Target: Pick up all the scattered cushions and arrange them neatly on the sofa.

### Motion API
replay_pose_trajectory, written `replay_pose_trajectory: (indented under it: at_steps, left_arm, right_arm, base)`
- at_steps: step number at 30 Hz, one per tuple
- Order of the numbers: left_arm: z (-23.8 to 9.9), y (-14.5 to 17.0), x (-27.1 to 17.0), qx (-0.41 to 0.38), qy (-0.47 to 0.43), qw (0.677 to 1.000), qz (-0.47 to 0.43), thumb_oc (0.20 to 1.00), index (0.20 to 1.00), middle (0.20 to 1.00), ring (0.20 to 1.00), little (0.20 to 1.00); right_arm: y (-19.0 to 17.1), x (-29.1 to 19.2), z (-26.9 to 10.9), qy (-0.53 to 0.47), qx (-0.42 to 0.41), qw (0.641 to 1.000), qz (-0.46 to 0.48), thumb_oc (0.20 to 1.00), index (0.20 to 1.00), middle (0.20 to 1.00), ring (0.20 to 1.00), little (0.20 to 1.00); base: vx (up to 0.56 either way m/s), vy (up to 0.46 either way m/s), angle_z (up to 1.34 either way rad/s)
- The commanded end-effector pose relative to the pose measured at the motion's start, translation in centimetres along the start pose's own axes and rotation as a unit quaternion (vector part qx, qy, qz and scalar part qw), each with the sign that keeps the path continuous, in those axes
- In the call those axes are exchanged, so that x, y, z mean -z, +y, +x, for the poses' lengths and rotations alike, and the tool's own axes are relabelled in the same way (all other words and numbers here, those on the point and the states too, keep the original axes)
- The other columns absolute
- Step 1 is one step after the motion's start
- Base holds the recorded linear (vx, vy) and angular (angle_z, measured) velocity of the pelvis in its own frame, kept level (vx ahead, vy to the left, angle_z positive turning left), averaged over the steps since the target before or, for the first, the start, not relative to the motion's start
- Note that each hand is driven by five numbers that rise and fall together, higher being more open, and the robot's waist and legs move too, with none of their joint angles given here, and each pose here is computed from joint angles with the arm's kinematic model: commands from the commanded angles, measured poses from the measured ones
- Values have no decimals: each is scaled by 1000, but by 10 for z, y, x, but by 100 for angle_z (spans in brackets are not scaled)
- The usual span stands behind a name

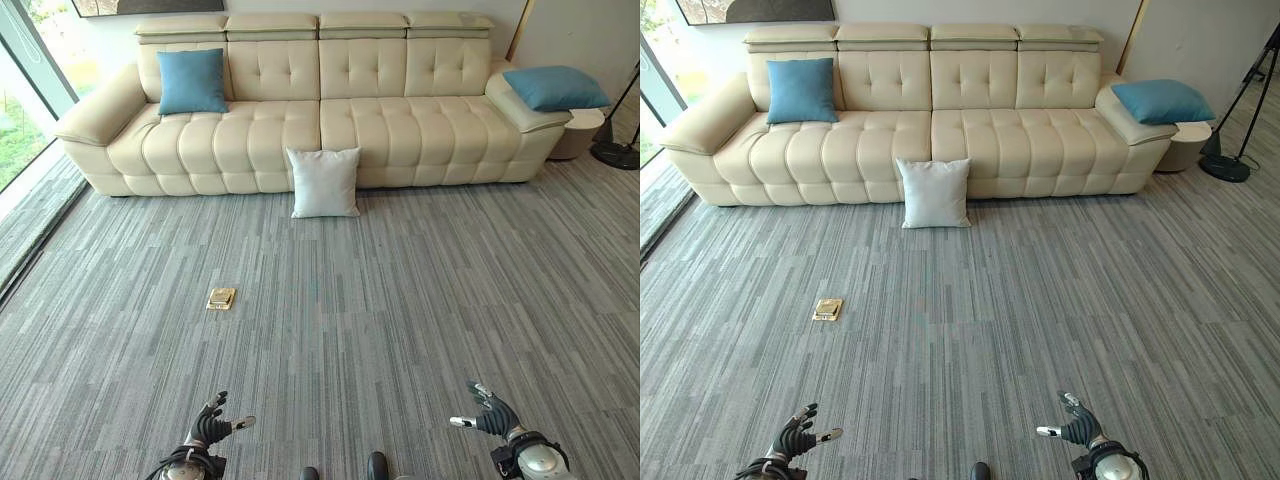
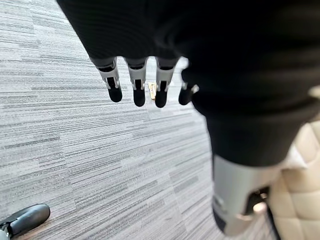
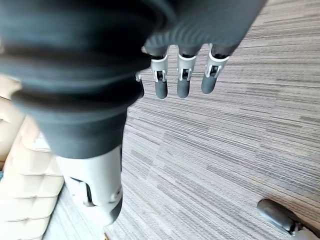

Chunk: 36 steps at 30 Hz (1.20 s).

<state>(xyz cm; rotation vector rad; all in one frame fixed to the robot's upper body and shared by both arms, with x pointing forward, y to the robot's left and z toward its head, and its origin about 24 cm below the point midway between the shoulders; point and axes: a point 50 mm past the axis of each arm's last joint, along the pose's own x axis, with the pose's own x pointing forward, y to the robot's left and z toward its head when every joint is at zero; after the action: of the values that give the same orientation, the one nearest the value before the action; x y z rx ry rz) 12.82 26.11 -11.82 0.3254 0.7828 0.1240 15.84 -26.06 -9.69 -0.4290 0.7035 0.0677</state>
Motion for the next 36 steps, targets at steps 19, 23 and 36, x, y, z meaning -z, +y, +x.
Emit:
replay_pose_trajectory:
  at_steps: [19,23,36]
  left_arm:
    - [5,15,-57,-14,-127,991,-43,1000,1000,1000,1000,1000]
    - [7,18,-62,-21,-132,990,-44,1000,1000,1000,1000,1000]
    - [10,-1,-67,12,-135,990,-35,1000,1000,1000,1000,1000]
  right_arm:
    - [-10,-46,18,-75,36,995,62,1000,1000,1000,1000,1000]
    - [-3,-60,22,-96,20,994,53,1000,1000,1000,1000,1000]
    - [-3,-50,17,-83,14,996,33,1000,1000,1000,1000,1000]
  base:
    - [33,91,-2]
    - [133,152,-20]
    - [277,-75,24]
